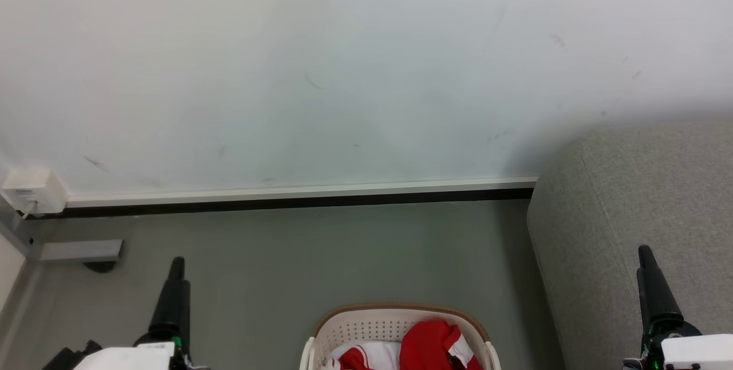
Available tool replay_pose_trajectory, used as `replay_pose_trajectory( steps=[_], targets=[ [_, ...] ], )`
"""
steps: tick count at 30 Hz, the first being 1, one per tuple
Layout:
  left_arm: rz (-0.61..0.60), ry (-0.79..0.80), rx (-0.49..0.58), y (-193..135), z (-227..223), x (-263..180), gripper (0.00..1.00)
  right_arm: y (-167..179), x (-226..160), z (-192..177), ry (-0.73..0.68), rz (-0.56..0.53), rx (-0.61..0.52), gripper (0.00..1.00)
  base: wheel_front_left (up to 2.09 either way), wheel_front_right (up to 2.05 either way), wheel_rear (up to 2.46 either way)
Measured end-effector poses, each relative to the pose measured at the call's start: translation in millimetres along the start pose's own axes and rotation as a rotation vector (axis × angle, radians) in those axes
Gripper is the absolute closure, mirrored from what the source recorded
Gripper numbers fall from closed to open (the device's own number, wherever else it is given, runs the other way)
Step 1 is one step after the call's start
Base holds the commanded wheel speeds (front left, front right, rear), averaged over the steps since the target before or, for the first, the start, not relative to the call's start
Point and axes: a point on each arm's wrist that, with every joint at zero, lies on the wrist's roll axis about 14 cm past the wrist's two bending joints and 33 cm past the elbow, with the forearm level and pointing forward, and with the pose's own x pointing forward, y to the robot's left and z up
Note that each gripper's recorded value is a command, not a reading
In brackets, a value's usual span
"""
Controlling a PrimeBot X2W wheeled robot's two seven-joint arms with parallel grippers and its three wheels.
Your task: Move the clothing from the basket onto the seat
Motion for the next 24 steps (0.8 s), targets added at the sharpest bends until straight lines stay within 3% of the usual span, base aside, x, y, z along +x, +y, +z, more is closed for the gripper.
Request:
replay_pose_trajectory(
  steps=[10, 24],
  targets=[
    [-0.028, -0.031, 0.142, -9.2, 6.2, -1.8, 0.0, 7.1, 3.2, -10.2, 0.041, 0.03, -0.222, 0.0, 0.0, 0.0, 0.0],
    [-0.065, -0.039, 0.424, -19.0, 2.5, -1.8, 0.0, 10.6, 2.0, -25.8, 0.087, 0.071, -0.484, 0.0, 0.0, 0.0, 0.0]
  ],
)
